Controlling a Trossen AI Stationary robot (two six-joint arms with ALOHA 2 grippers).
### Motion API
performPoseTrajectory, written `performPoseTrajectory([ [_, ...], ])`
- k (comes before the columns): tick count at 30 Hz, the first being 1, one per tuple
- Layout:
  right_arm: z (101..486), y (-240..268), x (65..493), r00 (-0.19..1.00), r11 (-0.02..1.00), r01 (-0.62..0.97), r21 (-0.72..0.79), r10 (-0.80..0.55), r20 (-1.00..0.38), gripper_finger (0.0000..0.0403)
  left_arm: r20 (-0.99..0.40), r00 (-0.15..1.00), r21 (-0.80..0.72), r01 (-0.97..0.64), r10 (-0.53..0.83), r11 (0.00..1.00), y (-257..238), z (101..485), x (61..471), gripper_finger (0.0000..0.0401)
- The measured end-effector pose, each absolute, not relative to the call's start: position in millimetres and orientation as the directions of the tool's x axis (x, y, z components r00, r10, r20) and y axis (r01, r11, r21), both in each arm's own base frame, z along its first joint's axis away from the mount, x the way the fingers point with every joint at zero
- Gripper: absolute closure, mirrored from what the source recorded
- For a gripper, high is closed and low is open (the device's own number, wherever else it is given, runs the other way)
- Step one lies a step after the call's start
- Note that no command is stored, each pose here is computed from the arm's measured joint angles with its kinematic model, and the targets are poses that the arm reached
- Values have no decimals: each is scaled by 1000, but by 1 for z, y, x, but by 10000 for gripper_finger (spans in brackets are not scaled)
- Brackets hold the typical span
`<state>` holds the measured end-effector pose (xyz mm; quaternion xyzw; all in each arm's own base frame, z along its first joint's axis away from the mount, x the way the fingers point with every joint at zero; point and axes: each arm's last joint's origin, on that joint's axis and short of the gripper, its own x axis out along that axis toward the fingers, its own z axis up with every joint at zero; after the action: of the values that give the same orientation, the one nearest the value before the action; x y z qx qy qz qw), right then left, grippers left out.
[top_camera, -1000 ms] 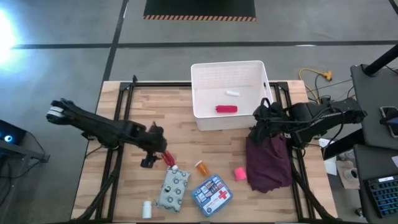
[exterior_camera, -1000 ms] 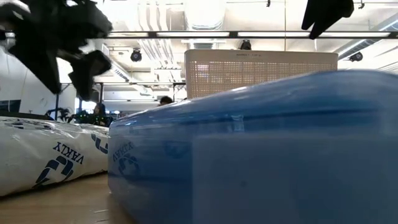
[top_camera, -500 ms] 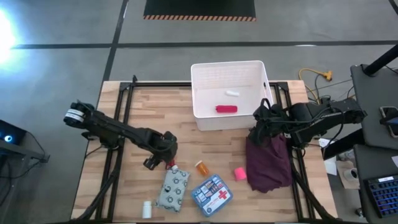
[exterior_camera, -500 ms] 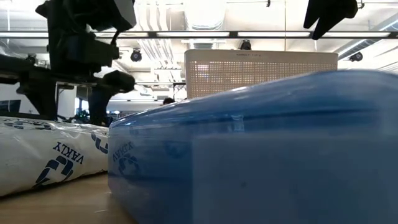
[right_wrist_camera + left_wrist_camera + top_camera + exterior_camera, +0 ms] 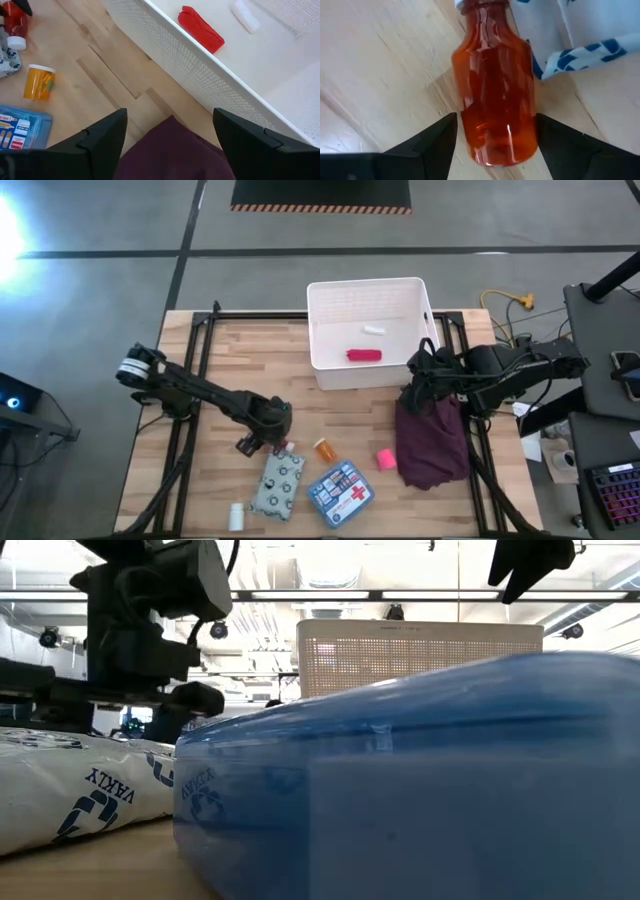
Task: Pick & place medical supplies in basket/bin
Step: Put the red plastic bottle into the white bin
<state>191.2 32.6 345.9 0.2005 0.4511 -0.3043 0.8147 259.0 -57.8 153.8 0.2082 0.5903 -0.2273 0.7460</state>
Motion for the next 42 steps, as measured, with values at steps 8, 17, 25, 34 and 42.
performPoseTrajectory([
  [8, 346, 32, 191, 408, 734, 678, 47, -322, -854, 117, -978, 187, 21, 507, -86, 862, -46, 150, 260, 263],
  [17, 346, 32, 191, 408, 736, 675, 44, -324, -854, 117, -958, 278, 157, 309, 69, 938, -30, 217, 231, 267],
  [25, 346, 32, 191, 411, 731, 681, 28, -351, -841, 117, -594, 753, 246, -163, 282, 955, -4, 343, 221, 265],
  [34, 347, 31, 192, 416, 719, 695, 31, -367, -832, 117, -436, 844, 222, -234, 311, 947, 80, 386, 320, 265],
  [42, 358, 44, 186, 452, 733, 674, 91, -313, -835, 117, -633, 752, 81, -170, 182, 982, 143, 361, 390, 248],
])
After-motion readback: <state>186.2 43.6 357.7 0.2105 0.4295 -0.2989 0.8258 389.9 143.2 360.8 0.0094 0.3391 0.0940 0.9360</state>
